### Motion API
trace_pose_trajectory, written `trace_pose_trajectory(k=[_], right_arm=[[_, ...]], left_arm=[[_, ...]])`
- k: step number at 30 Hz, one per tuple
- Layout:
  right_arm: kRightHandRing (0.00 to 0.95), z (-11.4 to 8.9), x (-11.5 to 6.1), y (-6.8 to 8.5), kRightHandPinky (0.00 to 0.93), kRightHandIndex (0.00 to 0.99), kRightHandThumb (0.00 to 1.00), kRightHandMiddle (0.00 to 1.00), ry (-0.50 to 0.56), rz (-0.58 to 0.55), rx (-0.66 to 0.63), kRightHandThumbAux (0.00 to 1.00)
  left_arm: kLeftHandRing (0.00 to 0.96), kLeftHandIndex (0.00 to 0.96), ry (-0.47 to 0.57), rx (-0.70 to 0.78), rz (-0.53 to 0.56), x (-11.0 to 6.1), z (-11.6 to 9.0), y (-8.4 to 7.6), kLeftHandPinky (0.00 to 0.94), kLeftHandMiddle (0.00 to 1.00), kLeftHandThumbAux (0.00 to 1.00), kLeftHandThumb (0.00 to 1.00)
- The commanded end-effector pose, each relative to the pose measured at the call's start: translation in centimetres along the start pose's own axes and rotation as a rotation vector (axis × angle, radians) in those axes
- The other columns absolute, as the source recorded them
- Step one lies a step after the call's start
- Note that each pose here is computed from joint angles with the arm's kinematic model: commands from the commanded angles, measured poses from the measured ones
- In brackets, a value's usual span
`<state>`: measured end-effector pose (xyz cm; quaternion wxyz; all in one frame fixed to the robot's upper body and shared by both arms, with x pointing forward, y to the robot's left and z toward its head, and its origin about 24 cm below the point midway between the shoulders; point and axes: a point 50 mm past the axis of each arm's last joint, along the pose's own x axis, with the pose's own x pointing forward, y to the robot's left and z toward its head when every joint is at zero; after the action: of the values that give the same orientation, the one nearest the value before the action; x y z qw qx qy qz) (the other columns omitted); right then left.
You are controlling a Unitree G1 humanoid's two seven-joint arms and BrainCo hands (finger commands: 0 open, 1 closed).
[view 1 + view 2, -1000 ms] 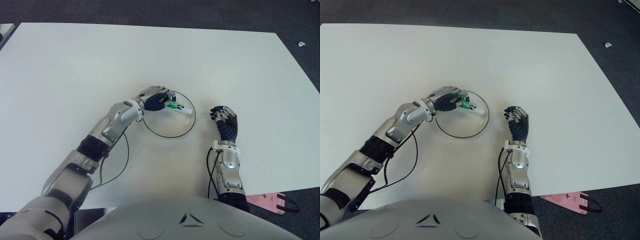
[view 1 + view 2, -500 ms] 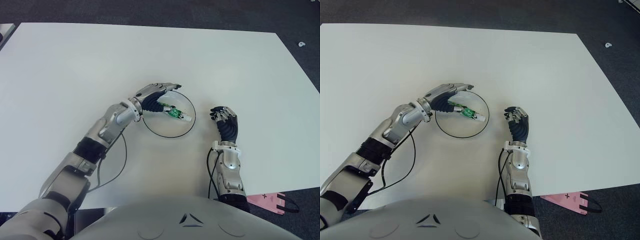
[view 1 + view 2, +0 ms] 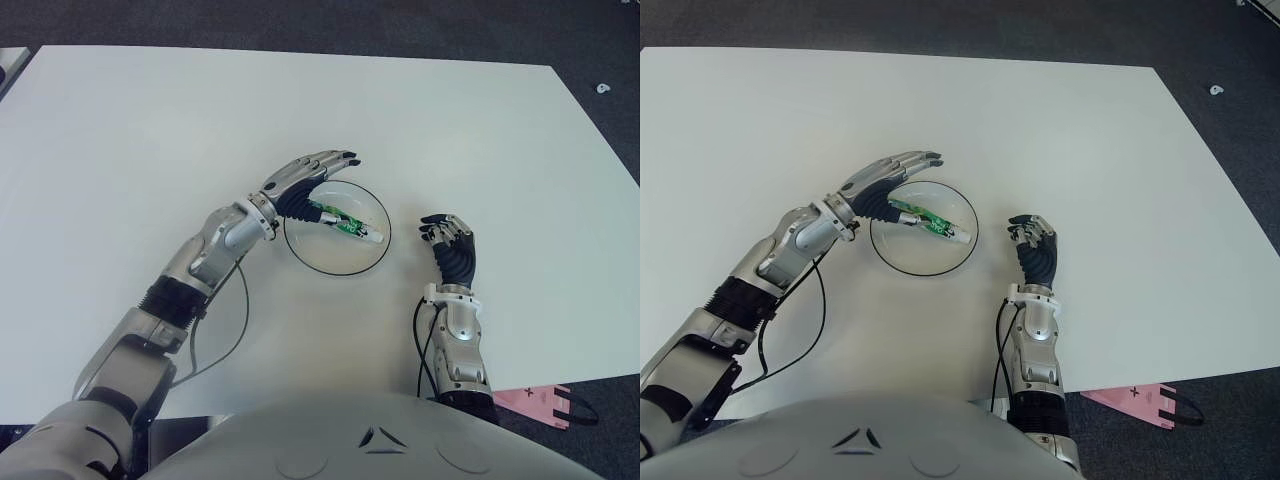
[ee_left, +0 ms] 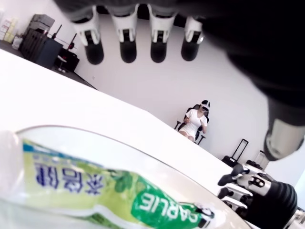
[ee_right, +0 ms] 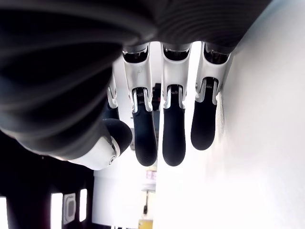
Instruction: Put the toothpaste on the table into the plate.
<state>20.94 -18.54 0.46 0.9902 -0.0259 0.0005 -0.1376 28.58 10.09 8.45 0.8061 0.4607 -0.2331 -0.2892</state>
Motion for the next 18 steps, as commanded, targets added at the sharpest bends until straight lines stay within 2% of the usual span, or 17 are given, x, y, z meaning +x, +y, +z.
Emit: trace_pose_trajectory(k=[1, 6, 12, 18], right_arm=[[0.453, -1.4, -0.9, -0.1, 0.454, 0.423, 0.707, 0.451, 0.085, 0.001, -0.021, 0.732], [0.448, -1.4, -0.9, -0.1, 0.451, 0.423, 0.706, 0.447, 0.083, 0.004, -0.031, 0.732], [0.455, -1.5, -0.9, 0.0, 0.463, 0.423, 0.706, 0.453, 0.076, 0.008, -0.037, 0.732], [0.463, -1.6, -0.8, 0.1, 0.468, 0.424, 0.707, 0.461, 0.07, 0.011, -0.026, 0.732]], left_arm=[[0.0, 0.0, 0.021, -0.007, 0.034, -0.8, -0.1, -0.1, 0.104, 0.0, 0.504, 0.1], [0.0, 0.0, 0.05, -0.07, 0.131, -1.4, -0.3, 0.3, 0.121, 0.0, 0.513, 0.113], [0.026, 0.0, 0.116, -0.181, 0.324, -2.4, -0.7, 0.6, 0.138, 0.005, 0.542, 0.089], [0.089, 0.022, 0.199, -0.276, 0.555, -3.4, -1.0, 0.5, 0.167, 0.072, 0.655, 0.049]])
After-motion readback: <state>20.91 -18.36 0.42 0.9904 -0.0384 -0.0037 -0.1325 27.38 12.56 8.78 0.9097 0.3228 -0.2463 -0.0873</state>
